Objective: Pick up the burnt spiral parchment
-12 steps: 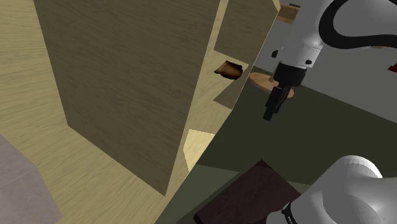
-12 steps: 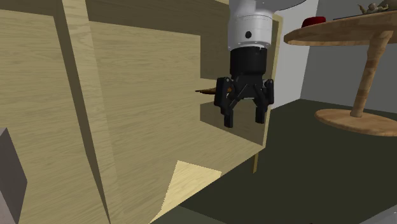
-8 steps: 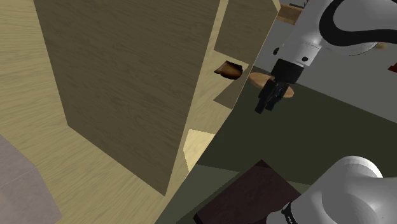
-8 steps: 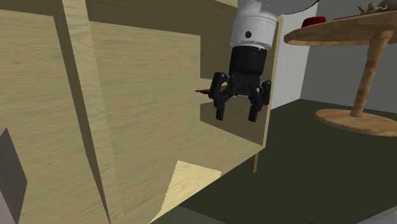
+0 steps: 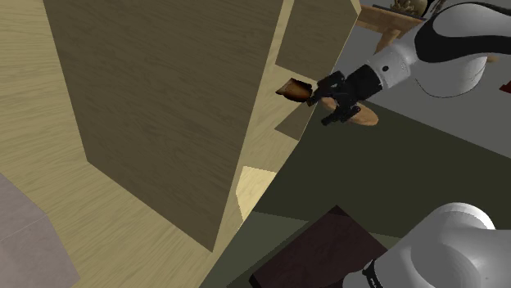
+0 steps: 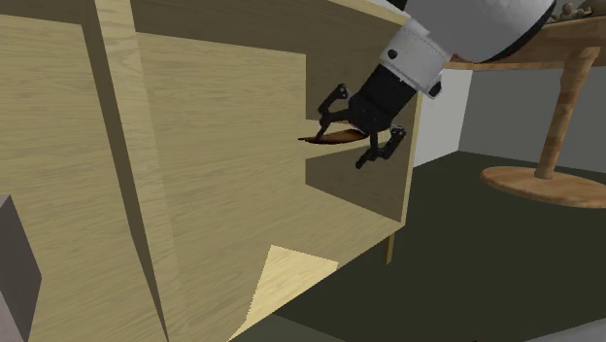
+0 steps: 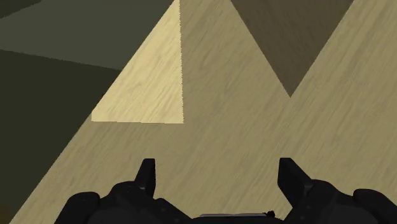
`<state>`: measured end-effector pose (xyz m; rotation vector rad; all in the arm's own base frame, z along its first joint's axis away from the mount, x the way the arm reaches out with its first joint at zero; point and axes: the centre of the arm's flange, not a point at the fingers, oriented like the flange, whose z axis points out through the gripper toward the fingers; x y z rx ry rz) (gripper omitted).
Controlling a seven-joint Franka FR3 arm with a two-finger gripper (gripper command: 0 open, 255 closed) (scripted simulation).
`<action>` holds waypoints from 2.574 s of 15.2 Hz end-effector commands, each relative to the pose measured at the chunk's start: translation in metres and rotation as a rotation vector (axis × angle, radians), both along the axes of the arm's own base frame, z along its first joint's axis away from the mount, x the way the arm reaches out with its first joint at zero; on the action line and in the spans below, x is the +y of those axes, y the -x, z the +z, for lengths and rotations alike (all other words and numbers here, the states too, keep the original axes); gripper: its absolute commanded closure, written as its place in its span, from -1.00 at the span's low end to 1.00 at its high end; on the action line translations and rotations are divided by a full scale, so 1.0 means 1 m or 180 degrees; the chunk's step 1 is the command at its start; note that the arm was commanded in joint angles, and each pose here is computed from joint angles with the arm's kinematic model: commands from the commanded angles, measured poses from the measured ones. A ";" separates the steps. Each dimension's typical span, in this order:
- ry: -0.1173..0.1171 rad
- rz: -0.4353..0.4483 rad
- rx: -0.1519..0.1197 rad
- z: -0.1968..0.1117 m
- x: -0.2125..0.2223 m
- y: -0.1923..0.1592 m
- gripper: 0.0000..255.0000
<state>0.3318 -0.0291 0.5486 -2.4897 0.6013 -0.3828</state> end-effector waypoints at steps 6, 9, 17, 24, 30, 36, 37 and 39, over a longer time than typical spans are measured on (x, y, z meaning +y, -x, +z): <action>-0.1107 -0.1541 -0.0866 -0.010 -0.053 -0.002 -1.00; -0.1377 -0.1914 -0.1076 -0.021 -0.064 0.001 -1.00; -0.1377 -0.1914 -0.1077 -0.056 -0.064 0.001 -1.00; -0.1378 -0.1914 -0.1077 -0.056 -0.065 0.002 1.00; -0.1377 -0.1914 -0.1077 -0.040 -0.064 0.001 1.00; -0.1377 -0.1914 -0.1077 -0.008 -0.064 0.001 1.00; -0.1377 -0.1914 -0.1077 -0.003 -0.064 0.001 1.00; -0.1377 -0.1914 -0.1077 0.007 -0.064 0.001 1.00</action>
